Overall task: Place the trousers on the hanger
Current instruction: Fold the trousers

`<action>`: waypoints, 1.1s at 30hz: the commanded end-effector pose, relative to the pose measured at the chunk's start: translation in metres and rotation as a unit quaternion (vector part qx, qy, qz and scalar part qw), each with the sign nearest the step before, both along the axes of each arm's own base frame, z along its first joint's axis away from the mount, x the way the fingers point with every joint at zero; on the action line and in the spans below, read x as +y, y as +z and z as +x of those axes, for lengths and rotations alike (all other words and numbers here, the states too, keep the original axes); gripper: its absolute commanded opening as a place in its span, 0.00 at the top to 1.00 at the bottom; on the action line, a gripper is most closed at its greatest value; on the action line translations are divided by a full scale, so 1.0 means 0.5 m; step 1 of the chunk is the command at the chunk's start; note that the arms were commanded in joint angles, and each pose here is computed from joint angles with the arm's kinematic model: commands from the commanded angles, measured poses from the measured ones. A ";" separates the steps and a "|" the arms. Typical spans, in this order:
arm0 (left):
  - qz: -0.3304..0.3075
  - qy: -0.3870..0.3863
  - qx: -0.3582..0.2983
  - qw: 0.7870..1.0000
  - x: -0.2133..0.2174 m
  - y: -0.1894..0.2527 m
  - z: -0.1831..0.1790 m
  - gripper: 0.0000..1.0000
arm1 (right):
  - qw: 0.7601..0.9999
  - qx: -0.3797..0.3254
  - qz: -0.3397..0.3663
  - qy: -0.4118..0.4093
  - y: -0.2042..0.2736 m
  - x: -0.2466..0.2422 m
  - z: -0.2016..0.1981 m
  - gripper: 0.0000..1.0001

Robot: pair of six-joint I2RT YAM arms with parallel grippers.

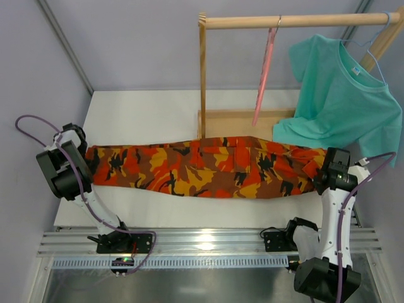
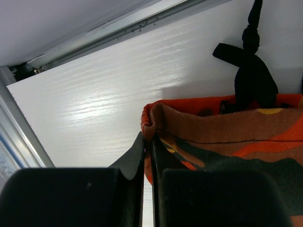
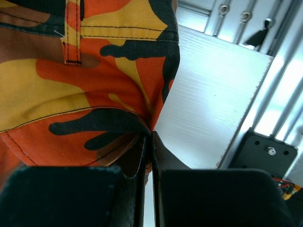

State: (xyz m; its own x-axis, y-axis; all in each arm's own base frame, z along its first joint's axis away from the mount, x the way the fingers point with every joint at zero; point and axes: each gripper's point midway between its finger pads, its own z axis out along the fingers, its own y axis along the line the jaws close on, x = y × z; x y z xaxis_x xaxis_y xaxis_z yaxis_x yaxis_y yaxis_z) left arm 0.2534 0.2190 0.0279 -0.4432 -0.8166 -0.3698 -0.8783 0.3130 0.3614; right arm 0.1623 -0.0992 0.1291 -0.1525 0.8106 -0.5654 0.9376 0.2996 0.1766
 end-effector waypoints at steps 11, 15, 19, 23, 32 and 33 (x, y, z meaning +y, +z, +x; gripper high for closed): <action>0.027 0.017 0.051 0.998 0.043 0.027 -0.057 1.00 | 0.997 0.007 -0.048 -0.059 0.038 -0.031 -0.055 0.87; 0.023 0.022 0.053 0.998 0.046 0.028 -0.061 0.94 | 0.999 -0.001 -0.045 -0.011 0.066 -0.029 -0.018 0.70; 0.029 0.034 0.045 0.998 0.064 0.054 -0.053 0.85 | 0.998 -0.043 -0.046 -0.001 0.126 -0.024 0.006 0.56; 0.027 0.048 0.031 0.998 0.071 0.085 -0.036 0.71 | 0.994 -0.098 -0.022 0.051 0.160 0.001 0.061 0.48; -0.041 -0.033 -0.097 0.994 -0.048 0.156 0.112 0.50 | 0.960 -0.066 0.060 0.266 0.109 0.171 0.185 0.43; -0.045 -0.036 -0.109 0.992 -0.059 0.161 0.122 0.49 | 0.945 -0.067 0.055 0.314 0.112 0.202 0.194 0.44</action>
